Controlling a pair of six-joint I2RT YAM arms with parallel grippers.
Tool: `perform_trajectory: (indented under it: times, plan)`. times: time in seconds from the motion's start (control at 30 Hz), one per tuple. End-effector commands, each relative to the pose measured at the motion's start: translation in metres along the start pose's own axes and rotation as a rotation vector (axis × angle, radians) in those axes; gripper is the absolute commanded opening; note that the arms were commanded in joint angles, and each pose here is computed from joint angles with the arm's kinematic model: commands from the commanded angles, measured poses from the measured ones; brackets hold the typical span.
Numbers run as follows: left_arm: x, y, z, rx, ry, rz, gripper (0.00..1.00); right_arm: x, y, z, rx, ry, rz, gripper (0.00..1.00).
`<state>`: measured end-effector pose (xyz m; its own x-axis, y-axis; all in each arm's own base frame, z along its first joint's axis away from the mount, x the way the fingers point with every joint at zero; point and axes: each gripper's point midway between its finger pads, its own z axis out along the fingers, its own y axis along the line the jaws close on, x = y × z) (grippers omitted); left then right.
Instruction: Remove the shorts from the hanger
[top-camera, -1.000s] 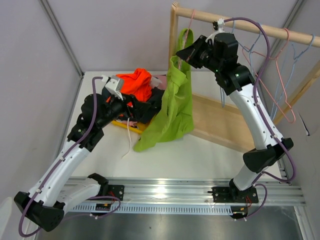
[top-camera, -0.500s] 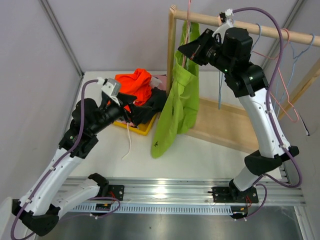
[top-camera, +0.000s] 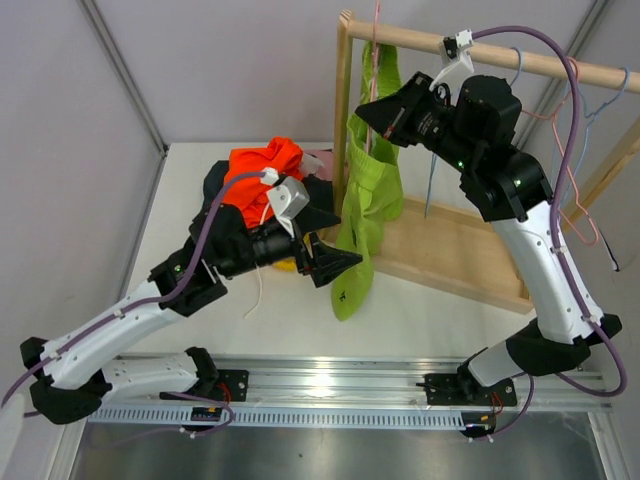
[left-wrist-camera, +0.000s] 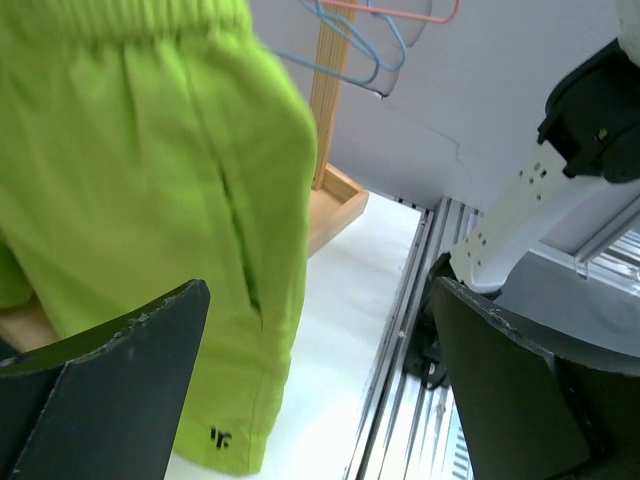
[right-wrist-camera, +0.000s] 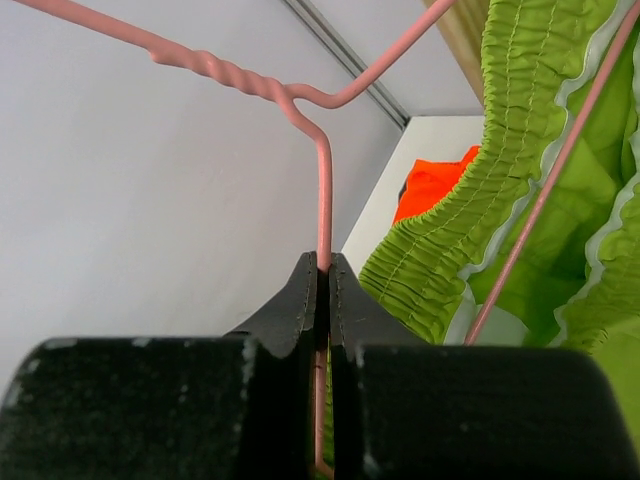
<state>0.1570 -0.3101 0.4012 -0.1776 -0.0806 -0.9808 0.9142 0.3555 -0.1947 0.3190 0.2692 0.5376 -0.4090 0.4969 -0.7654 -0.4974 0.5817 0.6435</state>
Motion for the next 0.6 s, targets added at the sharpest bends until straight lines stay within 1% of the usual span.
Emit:
perform_trajectory:
  times: [0.0,0.13,0.37,0.43,0.47,0.5,0.57]
  plan:
    - [-0.039,-0.010,0.014,-0.005,-0.101,0.058,0.99,-0.043,0.039,-0.028,-0.118,-0.176,-0.051,0.00]
    - [-0.038,-0.005,0.028,-0.046,-0.102,0.069,0.99,-0.040,0.039,-0.030,-0.118,-0.172,-0.040,0.00]
    - [-0.016,0.009,0.055,-0.088,-0.084,0.058,0.99,-0.044,0.045,-0.042,-0.130,-0.188,-0.027,0.00]
    - [-0.010,0.014,0.060,-0.112,-0.073,0.062,0.95,-0.045,0.047,-0.045,-0.136,-0.189,-0.022,0.00]
    - [-0.016,0.017,0.064,-0.130,-0.106,0.066,0.92,-0.045,0.048,-0.047,-0.142,-0.188,-0.015,0.00]
    - [-0.019,0.023,0.064,-0.161,-0.119,0.068,0.80,-0.045,0.049,-0.049,-0.146,-0.189,-0.011,0.00]
    - [-0.024,0.035,0.064,-0.231,-0.148,0.065,0.60,-0.044,0.051,-0.053,-0.154,-0.188,-0.005,0.00]
